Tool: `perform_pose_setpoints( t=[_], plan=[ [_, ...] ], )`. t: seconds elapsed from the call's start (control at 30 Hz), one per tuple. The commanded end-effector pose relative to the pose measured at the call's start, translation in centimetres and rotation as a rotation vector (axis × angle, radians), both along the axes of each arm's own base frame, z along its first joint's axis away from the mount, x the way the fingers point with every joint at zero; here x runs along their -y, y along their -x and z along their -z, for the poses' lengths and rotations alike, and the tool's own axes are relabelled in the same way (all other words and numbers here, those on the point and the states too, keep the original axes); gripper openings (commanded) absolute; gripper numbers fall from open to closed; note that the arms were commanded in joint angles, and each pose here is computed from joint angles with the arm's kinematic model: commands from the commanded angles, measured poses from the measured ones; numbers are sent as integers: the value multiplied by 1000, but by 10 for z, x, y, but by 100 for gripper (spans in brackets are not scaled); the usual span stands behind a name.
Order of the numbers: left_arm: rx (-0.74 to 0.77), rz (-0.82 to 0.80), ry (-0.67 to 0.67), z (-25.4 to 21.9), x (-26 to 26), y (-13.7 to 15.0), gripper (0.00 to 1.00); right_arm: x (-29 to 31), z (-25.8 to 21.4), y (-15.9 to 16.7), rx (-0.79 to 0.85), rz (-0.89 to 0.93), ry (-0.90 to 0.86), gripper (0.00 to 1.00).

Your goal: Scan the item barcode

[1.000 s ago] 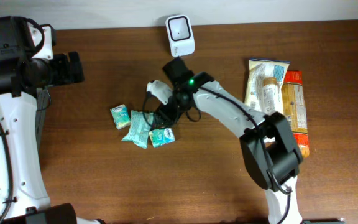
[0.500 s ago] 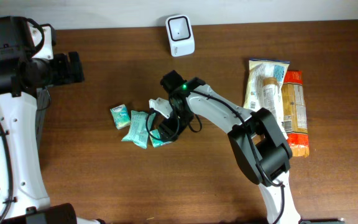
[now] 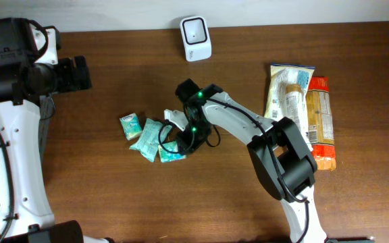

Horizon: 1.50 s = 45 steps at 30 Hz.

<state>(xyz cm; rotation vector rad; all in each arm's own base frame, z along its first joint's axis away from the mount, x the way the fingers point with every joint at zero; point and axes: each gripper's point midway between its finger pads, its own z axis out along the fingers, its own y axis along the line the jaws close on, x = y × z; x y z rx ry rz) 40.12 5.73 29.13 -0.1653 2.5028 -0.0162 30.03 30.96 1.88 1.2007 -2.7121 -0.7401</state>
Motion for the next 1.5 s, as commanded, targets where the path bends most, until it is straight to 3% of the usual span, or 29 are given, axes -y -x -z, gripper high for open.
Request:
perform_pose_setpoints(
  t=[0.0, 0.13, 0.27, 0.37, 0.43, 0.47, 0.53, 0.6, 0.73, 0.8, 0.9, 1.13, 1.27, 1.47],
  plan=[
    [12, -4, 6, -4, -1, 1, 99, 0, 2, -7, -15, 113, 53, 4],
    [11, -4, 6, -4, -1, 1, 99, 3, -9, -22, -50, 280, 67, 4],
    [11, -3, 6, -4, -1, 1, 99, 33, -37, -60, -107, 606, 66, 4],
    [11, -3, 6, -4, -1, 1, 99, 57, -36, -70, -121, 690, 105, 4],
    [11, -4, 6, -4, -1, 1, 99, 54, -39, -69, -83, 582, 65, 5],
    [11, -4, 6, -4, -1, 1, 99, 47, -43, -67, -57, 500, 29, 16],
    [11, -4, 6, -4, -1, 1, 99, 39, -46, -66, -20, 431, 7, 29],
    [11, -3, 6, -4, -1, 1, 99, 23, -48, -60, 16, 354, -15, 33],
    [11, -4, 6, -4, -1, 1, 99, -19, -46, -24, 77, 141, -26, 32],
    [11, -3, 6, -4, -1, 1, 99, -41, -44, 0, 95, 66, -8, 24],
    [11, -4, 6, -4, -1, 1, 99, -65, -44, 29, 101, -17, -13, 22],
    [11, -4, 6, -4, -1, 1, 99, -91, -30, 49, 188, -102, 20, 21],
    [11, -3, 6, -4, -1, 1, 99, -86, 0, 43, 192, -98, 80, 19],
    [11, -4, 6, -4, -1, 1, 99, -45, 3, -27, 285, 220, 202, 11]
  ],
)
